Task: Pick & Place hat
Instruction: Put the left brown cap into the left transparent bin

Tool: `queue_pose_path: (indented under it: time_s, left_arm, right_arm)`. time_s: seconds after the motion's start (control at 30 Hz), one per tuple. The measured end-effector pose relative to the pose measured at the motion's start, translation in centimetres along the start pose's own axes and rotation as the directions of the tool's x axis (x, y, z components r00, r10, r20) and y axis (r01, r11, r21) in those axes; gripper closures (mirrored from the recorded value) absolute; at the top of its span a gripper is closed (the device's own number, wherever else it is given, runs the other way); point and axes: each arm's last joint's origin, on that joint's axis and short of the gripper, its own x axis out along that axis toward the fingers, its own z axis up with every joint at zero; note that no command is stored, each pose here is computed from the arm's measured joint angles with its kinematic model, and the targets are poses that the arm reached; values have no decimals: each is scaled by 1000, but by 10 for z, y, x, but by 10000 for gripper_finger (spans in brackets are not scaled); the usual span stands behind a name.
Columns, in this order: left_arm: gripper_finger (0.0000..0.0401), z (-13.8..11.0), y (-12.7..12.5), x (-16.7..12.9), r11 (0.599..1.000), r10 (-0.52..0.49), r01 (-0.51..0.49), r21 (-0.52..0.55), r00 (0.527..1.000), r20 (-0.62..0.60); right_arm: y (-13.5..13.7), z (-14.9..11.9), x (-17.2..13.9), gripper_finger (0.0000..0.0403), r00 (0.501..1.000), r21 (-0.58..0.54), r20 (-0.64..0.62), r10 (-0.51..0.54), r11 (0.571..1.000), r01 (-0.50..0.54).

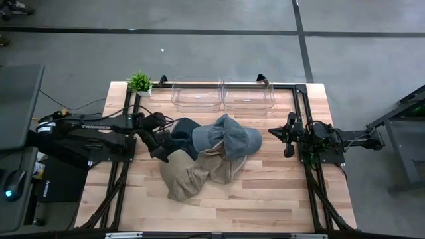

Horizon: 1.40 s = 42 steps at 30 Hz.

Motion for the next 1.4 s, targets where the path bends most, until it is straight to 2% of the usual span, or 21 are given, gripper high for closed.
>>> queue_pose_path:
  time_s: [0.3,0.73,1.07,1.4]
  left_arm:
    - [400,-20,-19,-24,995,-97,97,-2,994,41]
    - [401,-44,-36,-54,988,-156,155,23,953,259]
    - [401,-44,-46,-64,978,-207,186,91,898,388]
    - [401,-37,-53,-66,957,-259,167,236,859,441]
  right_arm:
    - [0,0,0,402,1000,0,0,0,1000,0]
    - [0,0,0,402,1000,0,0,0,1000,0]
    - [0,0,0,402,1000,0,0,0,1000,0]
    - [0,0,0,402,1000,0,0,0,1000,0]
